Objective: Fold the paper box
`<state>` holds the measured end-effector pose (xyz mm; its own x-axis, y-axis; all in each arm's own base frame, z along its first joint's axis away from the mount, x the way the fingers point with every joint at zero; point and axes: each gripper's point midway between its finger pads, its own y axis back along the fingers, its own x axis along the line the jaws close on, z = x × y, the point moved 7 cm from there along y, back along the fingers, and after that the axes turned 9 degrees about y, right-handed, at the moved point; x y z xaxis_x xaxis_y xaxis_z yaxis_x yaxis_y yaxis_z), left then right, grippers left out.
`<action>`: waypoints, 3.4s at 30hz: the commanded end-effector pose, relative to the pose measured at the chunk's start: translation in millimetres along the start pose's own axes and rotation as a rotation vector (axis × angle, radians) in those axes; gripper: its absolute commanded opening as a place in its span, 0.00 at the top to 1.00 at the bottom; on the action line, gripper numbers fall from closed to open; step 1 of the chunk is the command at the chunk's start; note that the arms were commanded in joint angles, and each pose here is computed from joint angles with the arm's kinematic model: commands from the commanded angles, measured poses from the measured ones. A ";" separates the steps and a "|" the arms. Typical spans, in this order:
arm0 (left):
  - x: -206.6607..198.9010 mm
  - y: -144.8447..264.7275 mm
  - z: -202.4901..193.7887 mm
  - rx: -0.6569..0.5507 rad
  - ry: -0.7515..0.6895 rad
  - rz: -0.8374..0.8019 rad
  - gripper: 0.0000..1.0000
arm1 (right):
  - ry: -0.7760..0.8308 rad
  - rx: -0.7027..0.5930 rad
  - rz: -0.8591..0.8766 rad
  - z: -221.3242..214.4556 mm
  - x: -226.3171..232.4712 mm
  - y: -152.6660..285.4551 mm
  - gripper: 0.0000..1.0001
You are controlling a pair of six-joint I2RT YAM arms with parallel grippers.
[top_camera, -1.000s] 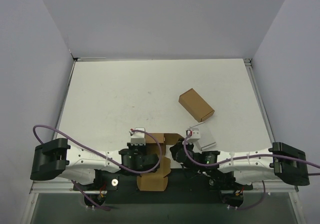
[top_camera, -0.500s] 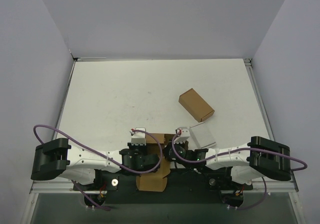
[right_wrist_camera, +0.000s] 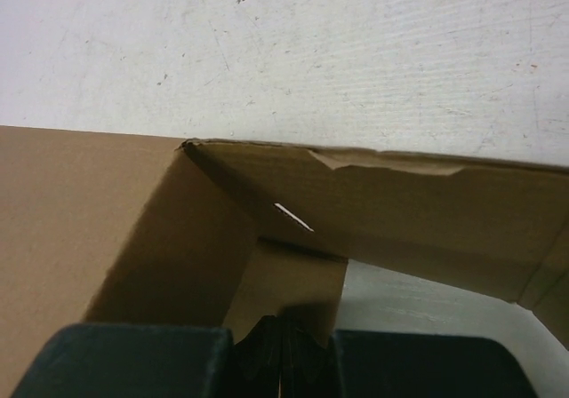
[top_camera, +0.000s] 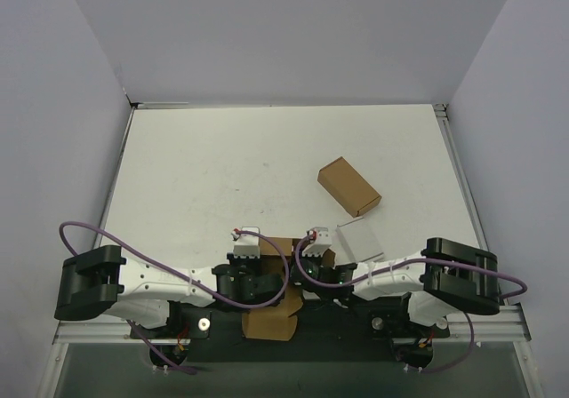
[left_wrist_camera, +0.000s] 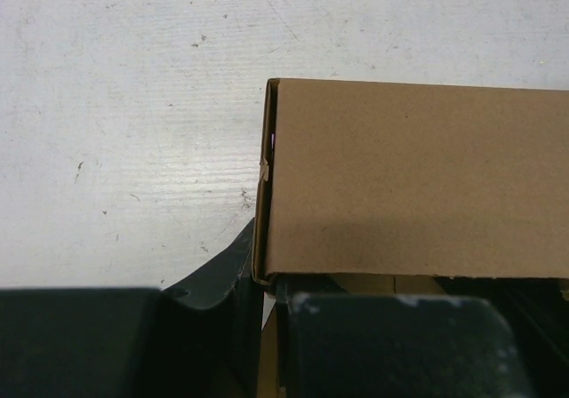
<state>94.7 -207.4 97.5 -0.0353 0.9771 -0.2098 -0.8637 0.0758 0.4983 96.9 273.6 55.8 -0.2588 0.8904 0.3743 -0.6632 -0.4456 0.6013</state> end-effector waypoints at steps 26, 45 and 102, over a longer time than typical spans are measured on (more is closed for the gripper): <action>17.3 10.9 10.0 0.029 -0.027 -0.011 1.00 | 0.192 -0.141 -0.035 118.7 -59.6 105.6 0.56; 12.3 7.8 8.6 0.053 -0.014 0.024 1.00 | 0.085 0.072 0.228 67.3 -72.8 48.7 0.64; -6.7 6.2 2.8 0.087 -0.013 -0.099 1.00 | 0.454 -0.067 0.528 55.6 -5.6 25.3 0.33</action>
<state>95.4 -200.3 100.8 0.0272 0.9892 -0.1442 -0.8432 0.1002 0.5283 105.3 247.1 96.4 -0.8061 0.4749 0.3531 -0.2919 -0.8381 0.4609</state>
